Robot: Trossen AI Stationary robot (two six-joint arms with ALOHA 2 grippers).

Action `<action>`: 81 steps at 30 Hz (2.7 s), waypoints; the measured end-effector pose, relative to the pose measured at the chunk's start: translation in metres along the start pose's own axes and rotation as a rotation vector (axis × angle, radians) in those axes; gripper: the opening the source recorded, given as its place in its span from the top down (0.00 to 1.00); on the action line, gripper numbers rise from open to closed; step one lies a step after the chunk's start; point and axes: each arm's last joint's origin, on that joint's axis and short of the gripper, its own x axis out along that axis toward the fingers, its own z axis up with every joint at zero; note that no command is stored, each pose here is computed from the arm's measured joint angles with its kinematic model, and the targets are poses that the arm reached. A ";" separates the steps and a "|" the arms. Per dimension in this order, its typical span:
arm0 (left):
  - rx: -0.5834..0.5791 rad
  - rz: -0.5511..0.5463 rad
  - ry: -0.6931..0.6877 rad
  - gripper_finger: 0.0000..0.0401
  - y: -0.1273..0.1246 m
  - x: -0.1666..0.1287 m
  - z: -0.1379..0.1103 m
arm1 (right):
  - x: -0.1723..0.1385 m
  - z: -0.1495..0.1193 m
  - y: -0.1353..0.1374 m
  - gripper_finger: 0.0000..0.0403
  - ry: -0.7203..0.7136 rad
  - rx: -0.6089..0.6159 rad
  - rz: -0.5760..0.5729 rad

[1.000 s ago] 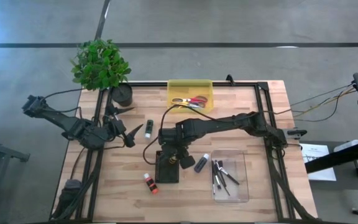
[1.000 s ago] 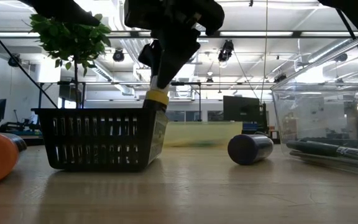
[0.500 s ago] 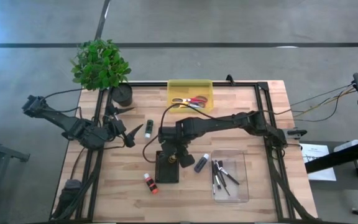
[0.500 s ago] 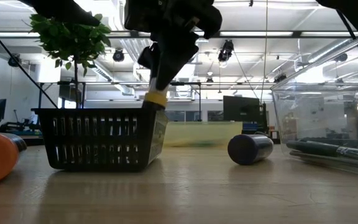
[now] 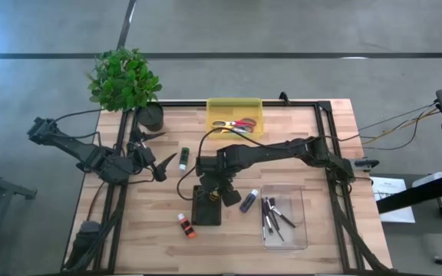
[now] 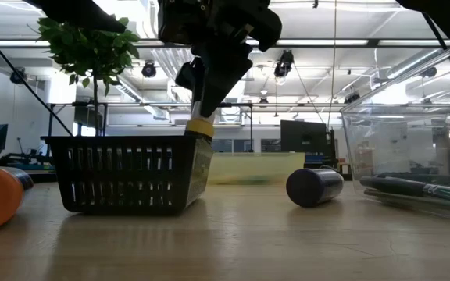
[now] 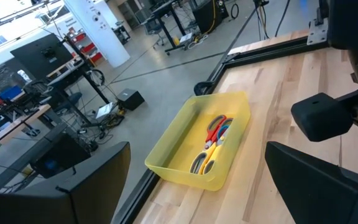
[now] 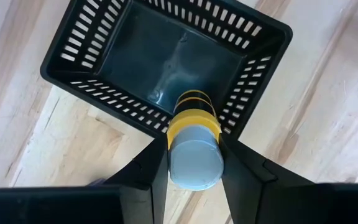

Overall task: Pick & Place Paint Supplies
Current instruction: Put the yellow paint bottle into the black bin, then put the blue paint bottle into the black bin

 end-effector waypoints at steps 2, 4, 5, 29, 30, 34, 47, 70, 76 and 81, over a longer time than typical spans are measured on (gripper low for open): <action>0.000 0.000 0.000 0.06 0.000 0.000 0.000 | 0.000 0.000 0.000 0.73 0.000 0.000 0.001; 0.001 0.000 0.001 0.06 0.000 0.000 0.000 | 0.001 0.000 0.000 0.73 -0.001 0.001 0.001; 0.001 0.000 0.001 0.06 0.000 0.000 0.000 | 0.001 0.000 0.000 0.70 -0.002 0.005 0.000; 0.010 0.000 0.007 0.06 -0.001 0.000 -0.002 | -0.025 0.009 0.002 0.43 -0.127 -0.004 -0.050; 0.010 0.000 0.007 0.06 -0.001 0.000 -0.002 | -0.027 0.009 0.002 0.43 -0.135 -0.005 -0.052; 0.006 0.000 0.007 0.06 -0.001 0.000 -0.002 | -0.031 0.010 0.004 0.43 -0.149 -0.002 -0.056; -0.014 -0.030 0.004 0.06 -0.002 0.000 -0.002 | -0.036 0.008 0.037 0.43 -0.065 0.058 -0.020; -0.030 -0.083 0.004 0.06 -0.004 0.001 -0.003 | 0.033 -0.036 0.132 0.43 0.291 -0.034 -0.216; -0.042 -0.106 0.009 0.06 -0.005 0.001 -0.004 | 0.049 -0.049 0.117 0.43 0.321 -0.057 -0.199; -0.042 -0.106 0.009 0.06 -0.005 0.001 -0.004 | 0.053 -0.050 0.112 0.43 0.291 -0.098 -0.188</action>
